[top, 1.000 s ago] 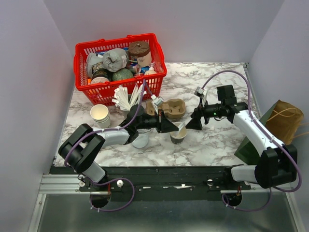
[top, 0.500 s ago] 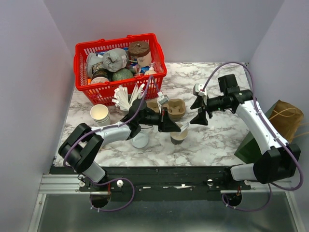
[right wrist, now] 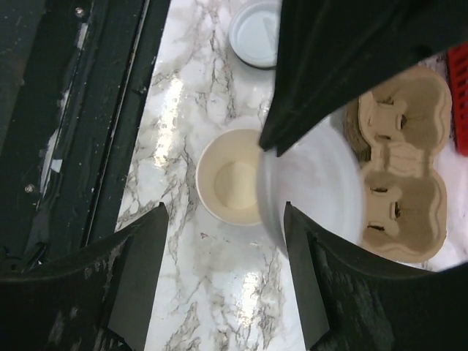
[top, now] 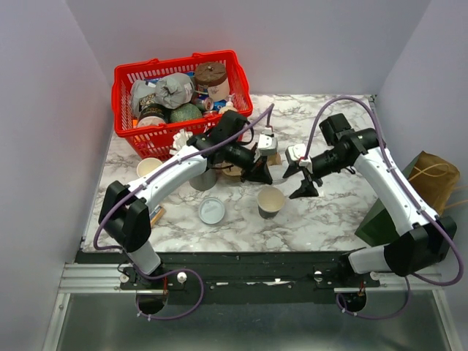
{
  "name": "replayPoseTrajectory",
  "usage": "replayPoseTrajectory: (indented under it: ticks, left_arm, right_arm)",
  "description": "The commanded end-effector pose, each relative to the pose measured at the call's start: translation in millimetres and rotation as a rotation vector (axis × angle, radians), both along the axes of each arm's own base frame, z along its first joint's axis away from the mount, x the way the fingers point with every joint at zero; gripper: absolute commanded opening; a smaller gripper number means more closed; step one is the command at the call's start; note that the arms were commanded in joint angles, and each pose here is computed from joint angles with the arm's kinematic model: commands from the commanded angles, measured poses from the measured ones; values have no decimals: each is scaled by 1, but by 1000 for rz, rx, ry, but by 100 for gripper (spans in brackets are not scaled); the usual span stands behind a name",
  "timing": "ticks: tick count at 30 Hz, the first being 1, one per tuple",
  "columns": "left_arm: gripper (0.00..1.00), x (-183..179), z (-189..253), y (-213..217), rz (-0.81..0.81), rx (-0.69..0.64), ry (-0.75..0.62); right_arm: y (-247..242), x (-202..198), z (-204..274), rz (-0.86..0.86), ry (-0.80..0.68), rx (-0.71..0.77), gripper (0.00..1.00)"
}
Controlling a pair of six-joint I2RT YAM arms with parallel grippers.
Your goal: Pack the takeout coffee
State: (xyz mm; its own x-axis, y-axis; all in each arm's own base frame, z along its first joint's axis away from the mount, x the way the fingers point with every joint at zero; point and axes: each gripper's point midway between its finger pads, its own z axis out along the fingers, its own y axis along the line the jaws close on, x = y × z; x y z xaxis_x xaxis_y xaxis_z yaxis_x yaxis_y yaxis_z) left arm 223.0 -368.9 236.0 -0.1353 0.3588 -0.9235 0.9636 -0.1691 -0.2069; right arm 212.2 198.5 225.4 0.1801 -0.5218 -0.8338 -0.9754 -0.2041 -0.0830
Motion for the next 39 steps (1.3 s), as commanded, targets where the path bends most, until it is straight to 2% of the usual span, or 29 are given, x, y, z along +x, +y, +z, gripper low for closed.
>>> replayPoseTrajectory:
  ticks: [1, 2, 10, 20, 27, 39]
  left_arm:
    - [0, -16, -45, 47, -124, 217, -150]
    - [0, -13, -47, 49, -132, 224, -190]
    - [0, -23, -44, 61, -186, 231, -250]
    - [0, -35, -22, 68, -233, 166, -358]
    - [0, -44, -23, 69, -280, 179, -363]
    - [0, -43, -21, 71, -262, 177, -403]
  right_arm:
    - [2, -15, 11, 17, -30, 19, 71]
    - [5, -12, 14, 9, -42, 36, 71]
    - [20, 0, 16, -43, -68, 70, 66]
    - [42, -3, 1, 43, -159, 77, 61]
    - [57, 0, 3, 48, -158, 113, 60]
    - [63, -9, -14, 147, -114, 62, 50]
